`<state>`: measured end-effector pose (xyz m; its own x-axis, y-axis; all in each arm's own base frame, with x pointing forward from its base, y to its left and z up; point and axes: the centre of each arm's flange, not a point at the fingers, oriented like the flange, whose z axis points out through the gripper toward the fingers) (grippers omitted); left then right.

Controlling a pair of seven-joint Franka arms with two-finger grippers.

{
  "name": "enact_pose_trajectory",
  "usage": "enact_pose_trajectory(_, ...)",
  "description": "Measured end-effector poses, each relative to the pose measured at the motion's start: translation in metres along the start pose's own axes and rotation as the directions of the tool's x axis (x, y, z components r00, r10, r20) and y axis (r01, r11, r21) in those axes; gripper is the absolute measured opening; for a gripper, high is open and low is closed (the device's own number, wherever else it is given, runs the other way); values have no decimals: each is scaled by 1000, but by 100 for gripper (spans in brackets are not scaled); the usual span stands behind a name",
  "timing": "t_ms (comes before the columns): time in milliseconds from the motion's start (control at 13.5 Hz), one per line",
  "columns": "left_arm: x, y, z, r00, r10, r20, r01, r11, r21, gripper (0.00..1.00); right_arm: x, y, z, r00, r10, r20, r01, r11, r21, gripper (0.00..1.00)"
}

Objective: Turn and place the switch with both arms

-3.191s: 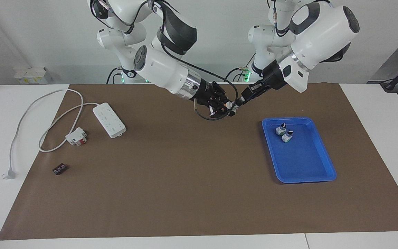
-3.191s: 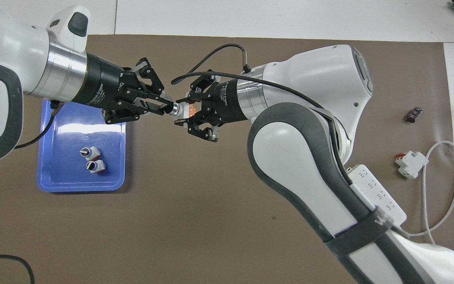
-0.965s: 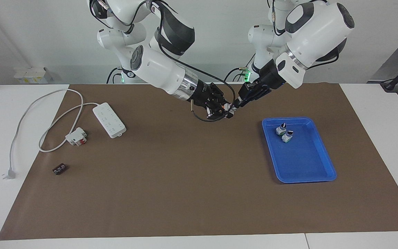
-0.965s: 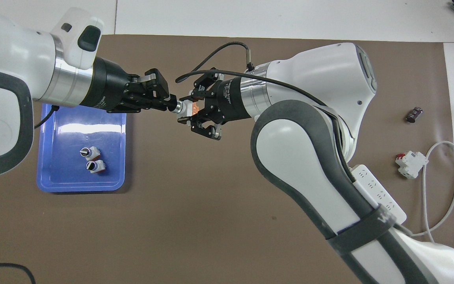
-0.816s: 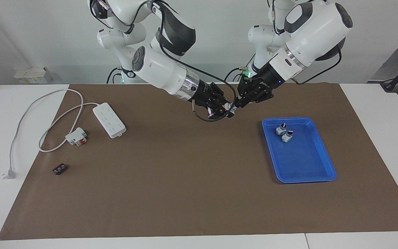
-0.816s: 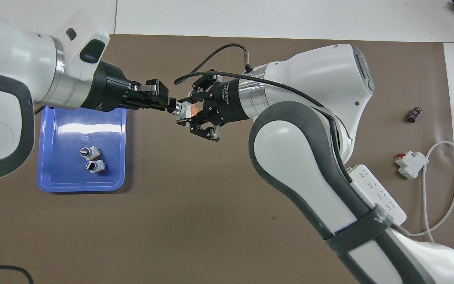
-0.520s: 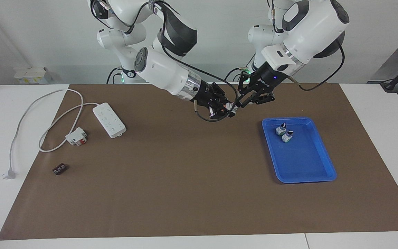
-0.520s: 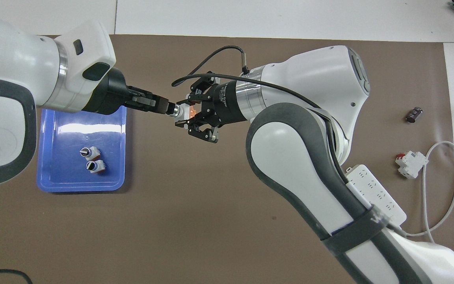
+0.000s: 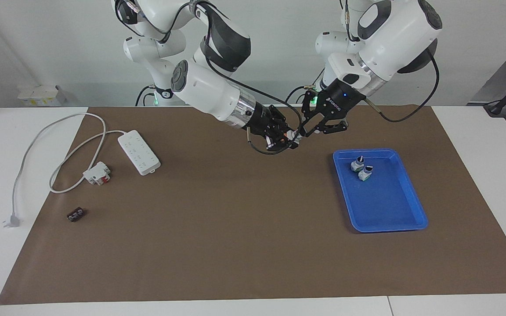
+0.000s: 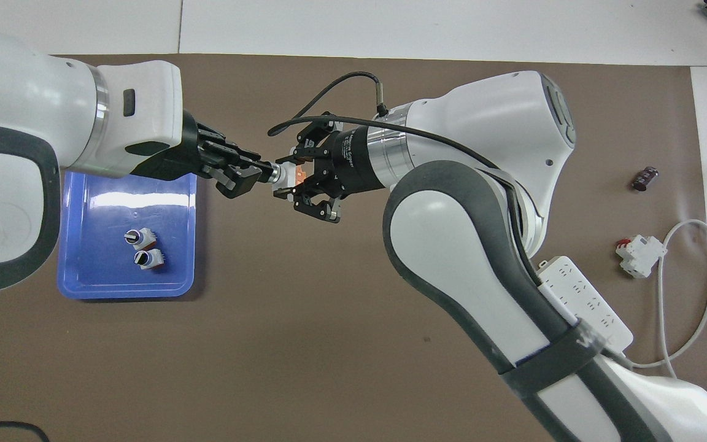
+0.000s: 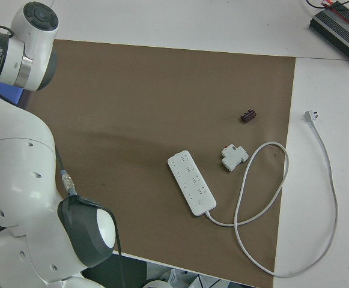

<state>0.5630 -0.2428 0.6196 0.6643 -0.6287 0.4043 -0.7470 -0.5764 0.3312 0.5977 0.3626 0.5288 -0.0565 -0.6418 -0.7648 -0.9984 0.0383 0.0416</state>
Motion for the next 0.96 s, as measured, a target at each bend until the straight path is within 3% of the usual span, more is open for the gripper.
enact_pose_trajectory(371,0,1,-1,983,186,2,-186,983,3,25,-1,0,-1,1000,-2,-1,2,1000,1,41)
enact_pose_trajectory(965,0,3,0,966,257,8,-258,966,8,25,-1,1,-1,1000,-4,-3,4,1000,1,41)
